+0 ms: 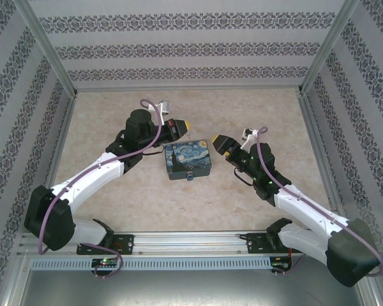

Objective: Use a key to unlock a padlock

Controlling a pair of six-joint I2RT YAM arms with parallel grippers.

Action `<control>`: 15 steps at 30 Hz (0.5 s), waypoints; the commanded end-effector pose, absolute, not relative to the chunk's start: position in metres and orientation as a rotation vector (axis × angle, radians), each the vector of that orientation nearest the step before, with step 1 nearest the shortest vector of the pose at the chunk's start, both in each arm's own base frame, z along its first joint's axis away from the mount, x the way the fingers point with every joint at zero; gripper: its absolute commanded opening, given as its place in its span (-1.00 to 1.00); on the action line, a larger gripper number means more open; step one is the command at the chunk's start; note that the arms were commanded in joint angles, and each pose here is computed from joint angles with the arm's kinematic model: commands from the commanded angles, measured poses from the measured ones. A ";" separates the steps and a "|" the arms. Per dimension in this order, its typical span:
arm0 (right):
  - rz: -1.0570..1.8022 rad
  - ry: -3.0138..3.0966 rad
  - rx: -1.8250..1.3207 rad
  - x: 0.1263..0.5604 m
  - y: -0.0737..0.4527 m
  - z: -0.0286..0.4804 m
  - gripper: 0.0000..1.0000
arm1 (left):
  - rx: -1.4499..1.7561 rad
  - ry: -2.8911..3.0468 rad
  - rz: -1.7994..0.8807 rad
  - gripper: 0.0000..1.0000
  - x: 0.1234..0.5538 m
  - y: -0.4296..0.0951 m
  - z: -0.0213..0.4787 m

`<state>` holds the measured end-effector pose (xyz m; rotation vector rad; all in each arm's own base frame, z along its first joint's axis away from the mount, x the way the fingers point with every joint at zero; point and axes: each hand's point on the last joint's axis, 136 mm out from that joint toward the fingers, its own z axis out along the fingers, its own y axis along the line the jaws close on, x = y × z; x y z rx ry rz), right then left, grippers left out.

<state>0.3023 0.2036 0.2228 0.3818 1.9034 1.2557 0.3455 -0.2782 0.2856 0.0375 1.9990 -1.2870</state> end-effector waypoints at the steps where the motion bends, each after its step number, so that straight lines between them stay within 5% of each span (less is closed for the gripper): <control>1: 1.402 1.815 0.337 0.306 0.220 0.254 0.38 | 0.167 1.876 -1.261 -1.00 0.342 -0.278 0.297; 15: 1.569 1.726 0.104 0.308 0.264 0.293 0.22 | -0.044 1.680 -1.525 -1.00 0.354 -0.281 0.309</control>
